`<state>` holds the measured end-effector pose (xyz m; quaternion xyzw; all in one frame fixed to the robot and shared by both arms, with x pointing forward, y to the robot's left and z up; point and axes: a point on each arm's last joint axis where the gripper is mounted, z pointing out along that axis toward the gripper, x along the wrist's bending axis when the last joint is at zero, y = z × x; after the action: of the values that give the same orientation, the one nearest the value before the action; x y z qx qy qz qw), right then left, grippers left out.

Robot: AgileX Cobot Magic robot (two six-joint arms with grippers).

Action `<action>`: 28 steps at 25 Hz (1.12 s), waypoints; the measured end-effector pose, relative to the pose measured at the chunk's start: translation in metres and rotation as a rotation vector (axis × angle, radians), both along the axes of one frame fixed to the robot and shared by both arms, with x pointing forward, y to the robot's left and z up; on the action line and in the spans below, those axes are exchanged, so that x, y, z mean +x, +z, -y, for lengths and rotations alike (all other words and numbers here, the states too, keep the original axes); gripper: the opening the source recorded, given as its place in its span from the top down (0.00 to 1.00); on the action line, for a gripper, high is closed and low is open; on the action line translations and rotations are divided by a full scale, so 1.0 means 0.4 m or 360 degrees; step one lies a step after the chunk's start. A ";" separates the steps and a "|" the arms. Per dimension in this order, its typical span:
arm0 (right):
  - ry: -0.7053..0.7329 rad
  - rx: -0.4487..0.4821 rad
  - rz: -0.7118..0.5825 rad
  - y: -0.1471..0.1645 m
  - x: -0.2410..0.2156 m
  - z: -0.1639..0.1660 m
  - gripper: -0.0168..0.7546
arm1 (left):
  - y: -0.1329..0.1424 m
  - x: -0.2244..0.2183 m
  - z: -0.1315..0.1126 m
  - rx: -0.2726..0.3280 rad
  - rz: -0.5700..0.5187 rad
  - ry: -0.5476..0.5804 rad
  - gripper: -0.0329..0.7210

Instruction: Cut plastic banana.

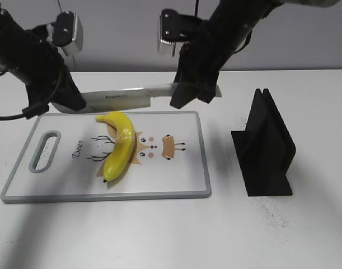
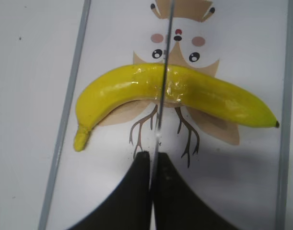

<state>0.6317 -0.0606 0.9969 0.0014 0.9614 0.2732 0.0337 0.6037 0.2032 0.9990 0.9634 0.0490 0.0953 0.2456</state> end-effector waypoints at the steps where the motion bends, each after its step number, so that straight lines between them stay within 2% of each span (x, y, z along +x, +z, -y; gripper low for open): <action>1: -0.0031 -0.0045 -0.0042 -0.030 0.006 0.000 0.77 | -0.025 0.008 0.003 0.0000 -0.0033 0.0008 0.97; 6: -0.0142 -0.0268 -0.0296 -0.197 0.017 -0.001 0.77 | -0.176 0.036 0.016 0.0022 -0.0260 0.0048 0.97; 8: -0.0144 -0.0302 -0.0346 -0.222 0.019 0.001 0.76 | -0.177 0.040 0.019 -0.0007 -0.0284 0.0070 0.97; 13: -0.0145 -0.0314 -0.0341 -0.213 0.019 0.002 0.76 | -0.163 0.038 0.021 0.0008 -0.0251 0.0067 0.97; 16: -0.0150 -0.0319 -0.0339 -0.189 0.012 0.002 0.76 | -0.137 0.029 0.022 0.0009 -0.0223 0.0059 0.97; 22: -0.0159 -0.0270 -0.0190 -0.029 -0.012 0.016 0.76 | -0.006 -0.007 0.025 -0.0048 -0.0078 0.0031 0.97; 28: -0.0144 -0.0208 -0.0062 0.080 -0.023 0.018 0.76 | 0.097 -0.044 0.021 -0.0086 0.0067 0.0024 0.97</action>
<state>0.6225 -0.0680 1.0290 0.0480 0.9766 0.2079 0.0274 0.5860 0.1949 1.0379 0.9538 0.0536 0.1161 0.2718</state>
